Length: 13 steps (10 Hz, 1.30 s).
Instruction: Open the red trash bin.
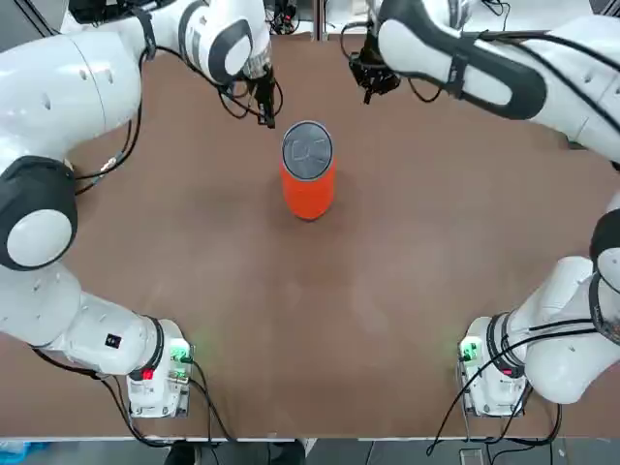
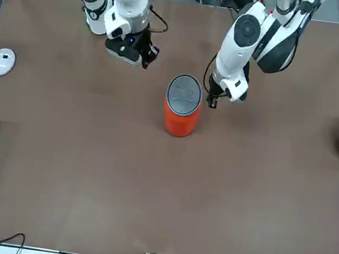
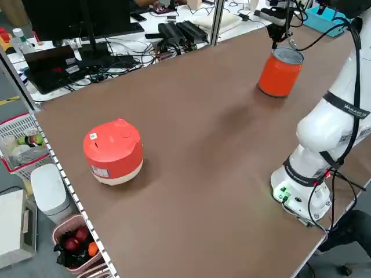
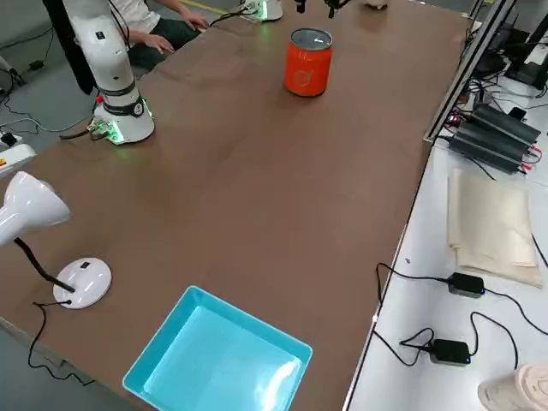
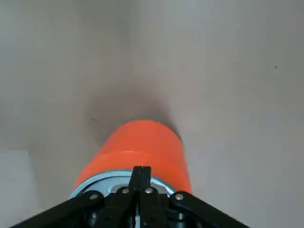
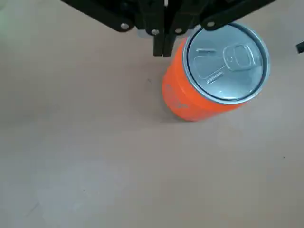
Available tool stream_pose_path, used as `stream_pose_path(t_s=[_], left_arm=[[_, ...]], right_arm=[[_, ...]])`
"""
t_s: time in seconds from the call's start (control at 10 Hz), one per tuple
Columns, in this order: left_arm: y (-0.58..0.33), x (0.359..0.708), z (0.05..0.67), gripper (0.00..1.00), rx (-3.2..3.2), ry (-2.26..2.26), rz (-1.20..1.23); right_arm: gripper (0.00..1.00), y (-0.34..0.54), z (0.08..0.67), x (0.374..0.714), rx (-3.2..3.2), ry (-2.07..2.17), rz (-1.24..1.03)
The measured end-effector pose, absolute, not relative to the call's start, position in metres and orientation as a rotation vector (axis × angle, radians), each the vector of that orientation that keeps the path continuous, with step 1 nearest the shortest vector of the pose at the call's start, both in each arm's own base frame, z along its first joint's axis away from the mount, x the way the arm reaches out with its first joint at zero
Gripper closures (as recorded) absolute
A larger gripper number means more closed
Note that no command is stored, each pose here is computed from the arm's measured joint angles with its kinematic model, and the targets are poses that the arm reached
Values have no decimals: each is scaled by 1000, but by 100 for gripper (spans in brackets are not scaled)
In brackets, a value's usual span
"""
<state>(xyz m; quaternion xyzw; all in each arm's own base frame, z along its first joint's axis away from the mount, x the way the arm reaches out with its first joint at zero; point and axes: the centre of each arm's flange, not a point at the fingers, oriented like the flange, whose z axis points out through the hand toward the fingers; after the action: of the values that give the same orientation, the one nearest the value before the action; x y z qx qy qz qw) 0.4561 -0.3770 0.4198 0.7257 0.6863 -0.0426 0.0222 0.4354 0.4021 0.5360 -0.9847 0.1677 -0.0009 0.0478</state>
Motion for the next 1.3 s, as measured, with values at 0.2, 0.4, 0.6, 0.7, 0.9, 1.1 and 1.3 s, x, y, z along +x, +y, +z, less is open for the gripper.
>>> stream_pose_path(t_s=[0.2,0.4,0.6,0.7,0.9,1.1,1.3], left_arm=[[-382,448,408,99,2235,2114,-130],[-384,448,406,99,2216,2107,-127],[-387,442,400,99,2218,2100,-127],[-389,439,396,99,2225,2101,-129],[-388,435,387,99,2240,2110,-133],[-387,434,384,99,2240,2114,-135],[-387,434,384,99,2239,2113,-135]], right_arm=[[98,424,516,431,-3003,522,-19],[99,447,498,424,-2997,537,-37],[99,463,479,419,-3003,547,-45],[99,467,472,421,-3001,556,-52],[99,472,456,425,-3001,571,-63],[99,477,442,427,-3004,576,-64],[99,483,433,426,-2996,583,-48]])
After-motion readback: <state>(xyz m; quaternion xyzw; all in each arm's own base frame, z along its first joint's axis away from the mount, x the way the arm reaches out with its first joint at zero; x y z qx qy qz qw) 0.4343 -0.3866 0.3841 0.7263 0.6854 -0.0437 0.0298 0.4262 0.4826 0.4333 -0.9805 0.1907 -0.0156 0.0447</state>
